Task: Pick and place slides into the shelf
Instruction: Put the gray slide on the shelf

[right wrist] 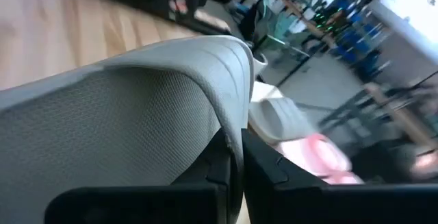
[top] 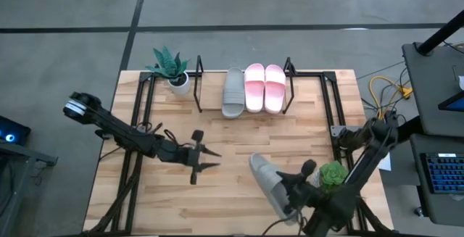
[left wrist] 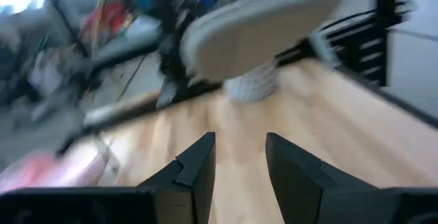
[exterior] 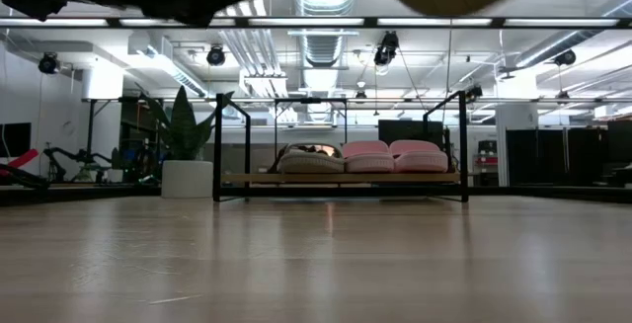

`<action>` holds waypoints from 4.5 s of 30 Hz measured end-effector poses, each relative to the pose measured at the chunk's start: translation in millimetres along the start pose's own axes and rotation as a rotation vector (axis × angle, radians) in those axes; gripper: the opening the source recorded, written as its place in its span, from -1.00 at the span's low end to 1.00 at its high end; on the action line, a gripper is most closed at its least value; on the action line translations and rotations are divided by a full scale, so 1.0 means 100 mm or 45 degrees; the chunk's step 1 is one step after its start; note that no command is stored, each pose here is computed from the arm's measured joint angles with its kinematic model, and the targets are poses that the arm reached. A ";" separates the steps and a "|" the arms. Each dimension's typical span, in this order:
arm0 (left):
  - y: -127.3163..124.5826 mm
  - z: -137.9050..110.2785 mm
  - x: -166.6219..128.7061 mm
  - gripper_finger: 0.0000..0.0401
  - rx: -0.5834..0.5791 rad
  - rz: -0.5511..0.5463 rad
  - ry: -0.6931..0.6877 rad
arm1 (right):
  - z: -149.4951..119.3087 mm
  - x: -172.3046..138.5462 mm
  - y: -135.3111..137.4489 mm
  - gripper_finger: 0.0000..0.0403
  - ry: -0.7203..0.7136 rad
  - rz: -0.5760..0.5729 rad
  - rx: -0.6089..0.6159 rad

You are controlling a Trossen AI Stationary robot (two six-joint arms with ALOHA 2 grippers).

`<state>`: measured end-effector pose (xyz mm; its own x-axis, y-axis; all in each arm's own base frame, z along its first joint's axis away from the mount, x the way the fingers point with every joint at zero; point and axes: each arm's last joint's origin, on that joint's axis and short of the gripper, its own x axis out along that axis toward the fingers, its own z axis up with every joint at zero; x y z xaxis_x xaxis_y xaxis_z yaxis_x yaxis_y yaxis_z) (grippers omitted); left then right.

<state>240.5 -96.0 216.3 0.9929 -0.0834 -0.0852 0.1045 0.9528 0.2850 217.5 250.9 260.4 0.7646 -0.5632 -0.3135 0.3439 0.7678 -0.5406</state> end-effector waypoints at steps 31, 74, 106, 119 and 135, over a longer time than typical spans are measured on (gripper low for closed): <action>-0.31 0.13 0.31 -0.25 0.525 -0.296 -0.507 | 0.74 0.21 -0.09 -0.96 -0.136 0.571 0.157; -0.32 0.26 0.40 0.08 0.402 -0.437 -0.511 | 0.83 0.51 -0.14 -0.96 -0.174 0.603 0.064; -0.29 0.19 0.40 -0.95 0.499 -0.197 -0.359 | 0.89 0.42 -0.43 -0.76 -0.205 0.633 0.003; -0.29 0.30 0.28 -0.95 0.422 0.415 -0.021 | 0.82 -0.26 -1.07 -0.76 -0.292 0.327 0.107; 0.08 0.95 0.51 -0.95 0.302 1.398 0.576 | 0.58 -0.28 -1.09 -0.76 -0.169 0.296 -0.019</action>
<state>297.2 -119.9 305.2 0.4544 0.8908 -0.0007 -0.7261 0.3709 0.5790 190.3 200.2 372.8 0.8871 -0.3266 -0.3262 0.1434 0.8667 -0.4778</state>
